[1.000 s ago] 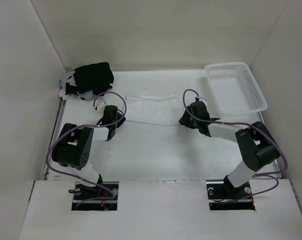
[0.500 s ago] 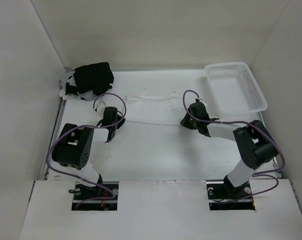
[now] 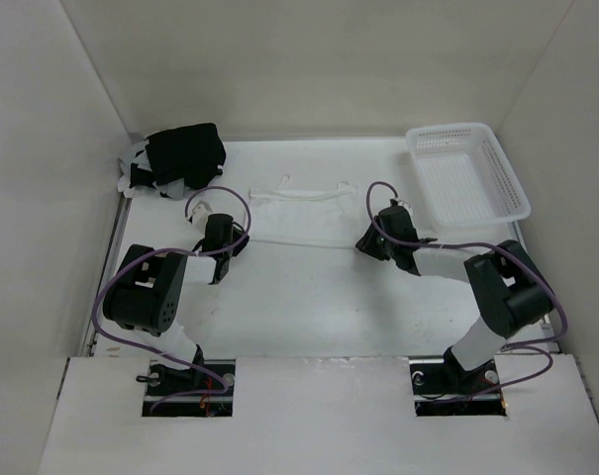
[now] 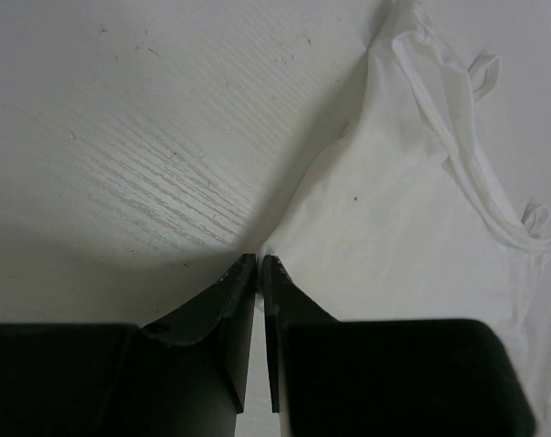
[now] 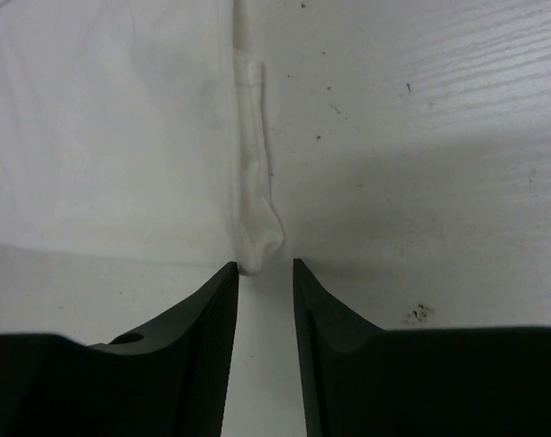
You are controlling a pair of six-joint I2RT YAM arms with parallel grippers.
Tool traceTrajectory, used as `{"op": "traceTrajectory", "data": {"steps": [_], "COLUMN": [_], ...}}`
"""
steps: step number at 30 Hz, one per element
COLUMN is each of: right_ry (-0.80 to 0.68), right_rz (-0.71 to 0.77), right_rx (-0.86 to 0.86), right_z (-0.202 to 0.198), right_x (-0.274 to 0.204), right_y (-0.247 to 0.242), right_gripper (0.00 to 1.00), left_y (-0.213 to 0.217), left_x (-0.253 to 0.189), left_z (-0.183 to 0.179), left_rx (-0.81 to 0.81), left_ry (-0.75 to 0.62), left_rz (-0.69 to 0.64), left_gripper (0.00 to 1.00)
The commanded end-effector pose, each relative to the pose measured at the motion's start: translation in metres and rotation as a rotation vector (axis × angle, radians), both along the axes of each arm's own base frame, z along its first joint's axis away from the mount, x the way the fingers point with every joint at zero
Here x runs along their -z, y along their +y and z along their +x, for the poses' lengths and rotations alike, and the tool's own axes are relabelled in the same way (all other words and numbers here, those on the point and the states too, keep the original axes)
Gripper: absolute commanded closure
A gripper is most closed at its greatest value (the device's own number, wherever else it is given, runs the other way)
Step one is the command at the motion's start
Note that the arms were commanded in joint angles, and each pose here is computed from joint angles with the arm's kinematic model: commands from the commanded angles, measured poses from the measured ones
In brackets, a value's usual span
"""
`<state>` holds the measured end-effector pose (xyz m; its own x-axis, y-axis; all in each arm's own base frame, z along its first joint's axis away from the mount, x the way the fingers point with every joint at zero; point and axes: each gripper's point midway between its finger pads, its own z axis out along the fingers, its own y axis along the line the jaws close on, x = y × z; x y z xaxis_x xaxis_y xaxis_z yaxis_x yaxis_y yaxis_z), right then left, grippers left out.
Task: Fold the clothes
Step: Fold the tank top
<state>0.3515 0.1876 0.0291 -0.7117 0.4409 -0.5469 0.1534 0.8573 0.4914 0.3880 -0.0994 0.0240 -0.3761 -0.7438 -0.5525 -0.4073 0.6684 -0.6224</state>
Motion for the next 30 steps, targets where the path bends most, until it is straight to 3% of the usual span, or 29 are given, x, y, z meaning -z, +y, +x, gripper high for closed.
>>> {"op": "traceTrajectory", "data": {"steps": [1,3,9,14,19,25,30], "right_ry": [-0.007,-0.018,-0.071,-0.144,-0.206,-0.281,-0.312], "right_rz": [0.033,0.027,0.008,0.003,0.011,0.024,0.115], "right_rx": [0.029,0.049,0.088,0.081,0.014,-0.122,-0.161], "right_z": [0.011,0.016,0.031,0.024,-0.021,-0.119,-0.179], "right_x": [0.004,0.005,-0.002,-0.030,-0.074,-0.139,-0.191], "right_y": [0.003,0.001,-0.002,-0.007,-0.011,-0.014,-0.026], "right_gripper": [0.69,0.73,0.96,1.00,1.00,1.00,1.00], "left_y": [-0.002,-0.003,0.001,-0.004,-0.007,0.022,0.047], "left_x": [0.008,0.005,-0.001,-0.034,-0.110,-0.211,-0.253], "left_z": [-0.013,-0.011,-0.008,-0.010,-0.037,-0.120,-0.174], "left_rx": [0.022,0.022,0.013,0.033,0.090,0.080,0.043], "left_ry": [0.037,0.026,-0.006,-0.099,-0.236,-0.395,-0.458], "left_rz": [0.001,-0.001,0.003,-0.020,0.003,0.060,0.055], "left_gripper": [0.92,0.93,0.96,1.00,1.00,1.00,1.00]}}
